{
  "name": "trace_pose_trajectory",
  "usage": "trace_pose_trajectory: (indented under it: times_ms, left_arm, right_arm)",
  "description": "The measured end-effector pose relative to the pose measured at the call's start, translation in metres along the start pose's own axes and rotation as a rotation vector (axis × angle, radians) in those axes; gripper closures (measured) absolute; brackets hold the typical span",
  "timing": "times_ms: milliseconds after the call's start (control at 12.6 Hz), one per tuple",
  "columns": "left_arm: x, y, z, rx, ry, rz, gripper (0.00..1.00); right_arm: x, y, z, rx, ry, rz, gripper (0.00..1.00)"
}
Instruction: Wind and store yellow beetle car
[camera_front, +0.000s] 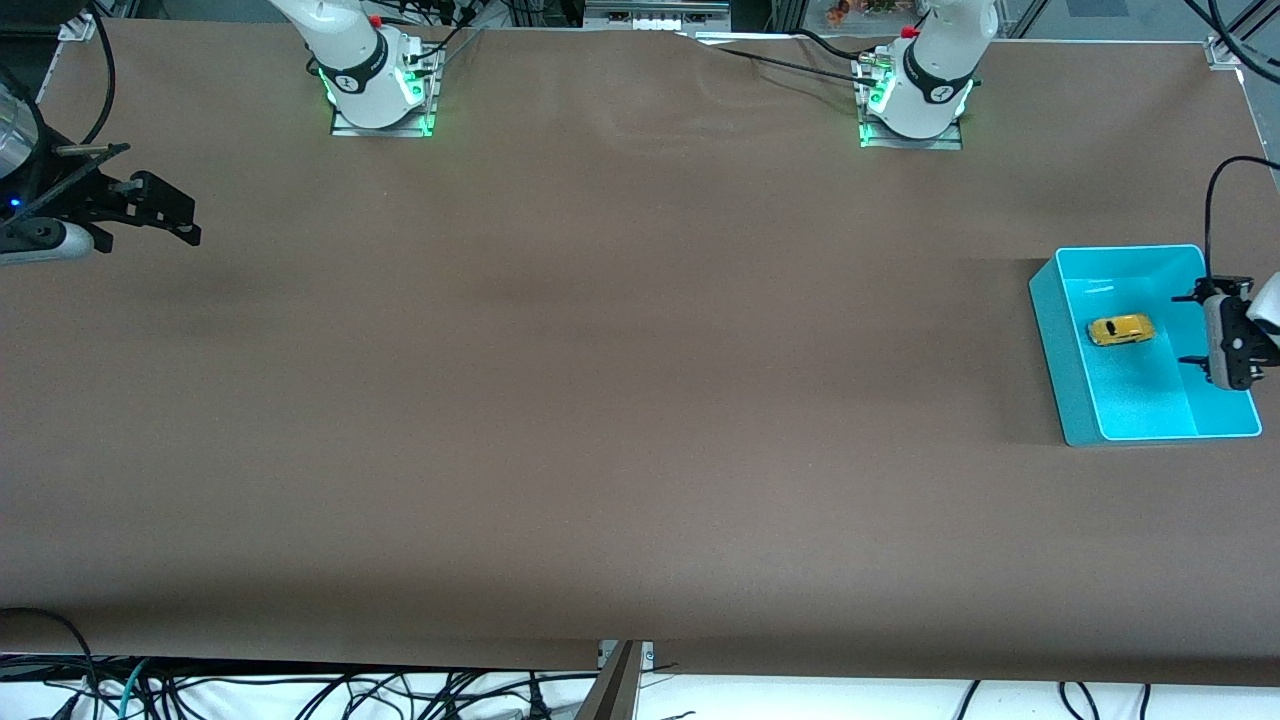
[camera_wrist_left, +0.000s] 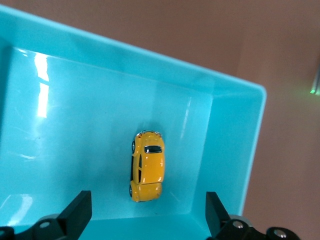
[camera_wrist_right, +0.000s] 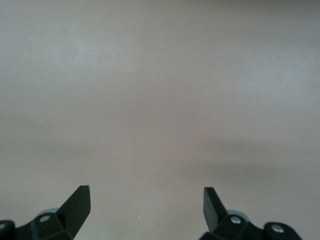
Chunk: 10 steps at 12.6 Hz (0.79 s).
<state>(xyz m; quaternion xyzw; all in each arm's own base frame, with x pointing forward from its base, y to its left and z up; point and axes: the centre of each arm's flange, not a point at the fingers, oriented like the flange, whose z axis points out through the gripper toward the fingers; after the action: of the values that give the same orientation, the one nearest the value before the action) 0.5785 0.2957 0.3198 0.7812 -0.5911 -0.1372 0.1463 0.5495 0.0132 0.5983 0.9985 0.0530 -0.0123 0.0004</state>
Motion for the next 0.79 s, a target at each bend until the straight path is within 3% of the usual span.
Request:
trace_pose_trajectory:
  times_ms: [397, 794]
  left_arm:
    - [0.080, 0.008, -0.058, -0.040, 0.043, -0.170, 0.00]
    - [0.220, 0.038, -0.097, -0.051, 0.016, -0.358, 0.00]
  right_arm:
    - [0.000, 0.000, 0.000, 0.000, 0.000, -0.001, 0.00]
    - [0.000, -0.001, 0.000, 0.000, -0.004, -0.001, 0.00]
